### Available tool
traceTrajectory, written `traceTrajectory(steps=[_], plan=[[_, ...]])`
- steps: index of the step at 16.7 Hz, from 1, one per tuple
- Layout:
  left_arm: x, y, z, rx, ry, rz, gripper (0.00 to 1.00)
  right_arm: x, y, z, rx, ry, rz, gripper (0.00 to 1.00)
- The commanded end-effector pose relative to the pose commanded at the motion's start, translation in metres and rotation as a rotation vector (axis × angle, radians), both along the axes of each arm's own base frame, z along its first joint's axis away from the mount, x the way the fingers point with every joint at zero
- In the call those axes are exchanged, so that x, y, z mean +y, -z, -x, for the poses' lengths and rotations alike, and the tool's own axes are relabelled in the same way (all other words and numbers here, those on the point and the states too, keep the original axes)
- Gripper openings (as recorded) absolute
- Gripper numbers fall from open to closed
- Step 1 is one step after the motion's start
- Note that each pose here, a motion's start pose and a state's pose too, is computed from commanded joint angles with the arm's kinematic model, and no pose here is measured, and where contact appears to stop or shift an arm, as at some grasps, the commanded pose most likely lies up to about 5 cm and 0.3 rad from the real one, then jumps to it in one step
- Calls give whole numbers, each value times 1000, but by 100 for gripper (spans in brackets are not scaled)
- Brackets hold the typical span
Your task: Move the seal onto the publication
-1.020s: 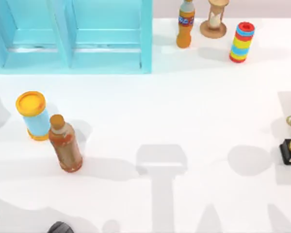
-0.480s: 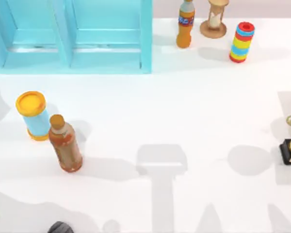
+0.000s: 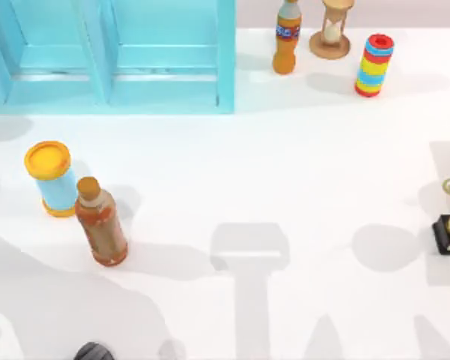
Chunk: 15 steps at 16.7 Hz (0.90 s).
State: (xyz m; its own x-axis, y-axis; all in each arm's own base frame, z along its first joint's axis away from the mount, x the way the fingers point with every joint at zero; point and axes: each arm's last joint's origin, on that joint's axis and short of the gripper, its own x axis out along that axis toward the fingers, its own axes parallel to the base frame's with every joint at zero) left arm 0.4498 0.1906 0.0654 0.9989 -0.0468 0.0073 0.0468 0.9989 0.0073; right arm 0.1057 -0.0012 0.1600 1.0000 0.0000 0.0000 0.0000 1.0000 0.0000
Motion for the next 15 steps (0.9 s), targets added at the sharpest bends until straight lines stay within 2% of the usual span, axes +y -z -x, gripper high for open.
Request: traceTrajectory(steps=[5,15], plan=[[-2,0,-6,3,0,1,100,0,0,0,0,0,0,100],[-2,0,-6,3,0,1,25,0,0,0,0,0,0,100]])
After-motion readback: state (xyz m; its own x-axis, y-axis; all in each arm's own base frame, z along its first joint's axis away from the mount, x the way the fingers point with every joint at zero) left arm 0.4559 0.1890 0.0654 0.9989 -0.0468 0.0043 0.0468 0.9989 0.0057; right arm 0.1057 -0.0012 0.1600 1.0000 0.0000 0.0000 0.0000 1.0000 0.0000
